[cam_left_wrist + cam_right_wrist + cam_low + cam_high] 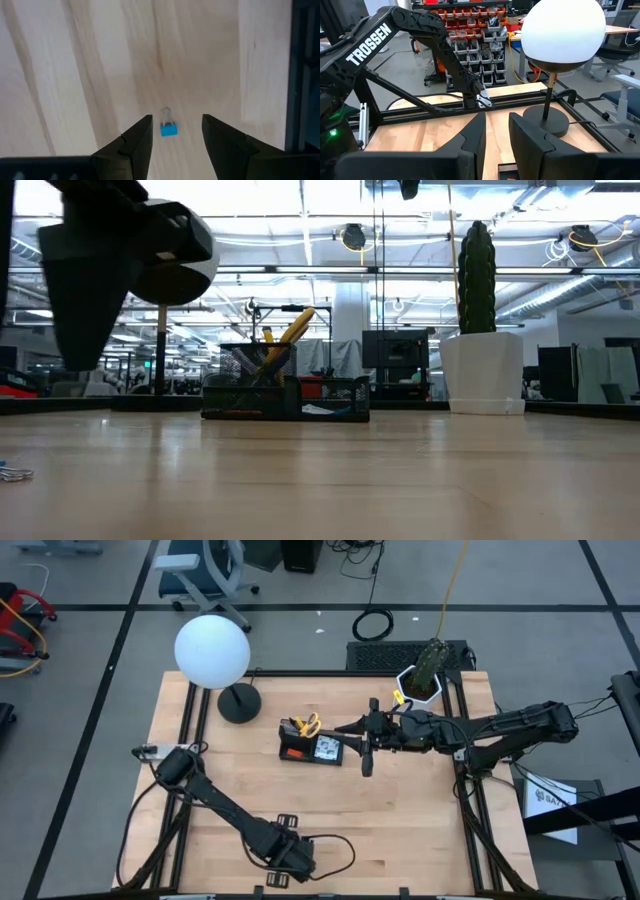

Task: Pick and place office supplies into organizer
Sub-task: Put the blue binder clip into the desk organizer

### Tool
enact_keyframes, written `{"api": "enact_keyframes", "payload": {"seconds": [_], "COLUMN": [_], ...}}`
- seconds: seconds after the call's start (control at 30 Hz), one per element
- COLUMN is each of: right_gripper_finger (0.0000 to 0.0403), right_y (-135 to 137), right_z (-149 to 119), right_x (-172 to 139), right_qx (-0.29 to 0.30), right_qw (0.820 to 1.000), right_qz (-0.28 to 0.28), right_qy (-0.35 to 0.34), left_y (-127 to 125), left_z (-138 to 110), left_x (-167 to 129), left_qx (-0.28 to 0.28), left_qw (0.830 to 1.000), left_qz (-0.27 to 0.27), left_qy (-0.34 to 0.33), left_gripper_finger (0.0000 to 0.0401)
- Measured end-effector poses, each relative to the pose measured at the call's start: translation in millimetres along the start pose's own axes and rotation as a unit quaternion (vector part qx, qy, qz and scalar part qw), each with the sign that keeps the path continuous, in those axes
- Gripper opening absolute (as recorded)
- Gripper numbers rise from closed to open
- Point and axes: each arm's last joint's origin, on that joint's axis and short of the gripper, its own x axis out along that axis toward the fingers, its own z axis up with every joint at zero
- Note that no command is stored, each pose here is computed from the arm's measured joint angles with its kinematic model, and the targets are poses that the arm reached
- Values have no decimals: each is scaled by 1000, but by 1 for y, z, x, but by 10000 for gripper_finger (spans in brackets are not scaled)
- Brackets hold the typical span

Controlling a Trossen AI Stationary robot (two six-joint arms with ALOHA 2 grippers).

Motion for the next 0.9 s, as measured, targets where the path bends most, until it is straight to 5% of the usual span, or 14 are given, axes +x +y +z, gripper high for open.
{"api": "enact_keyframes", "payload": {"seconds": [0.9], "right_gripper_finger": [75], "right_y": [0], "right_z": [0], "right_x": [0], "right_qx": [0], "right_qw": [1000], "right_qz": [0], "right_qy": [0], "left_y": [4], "left_z": [-19], "left_x": [15], "left_qx": [-34], "left_qw": [997], "left_qz": [44], "left_qy": [47], "left_gripper_finger": [177]}}
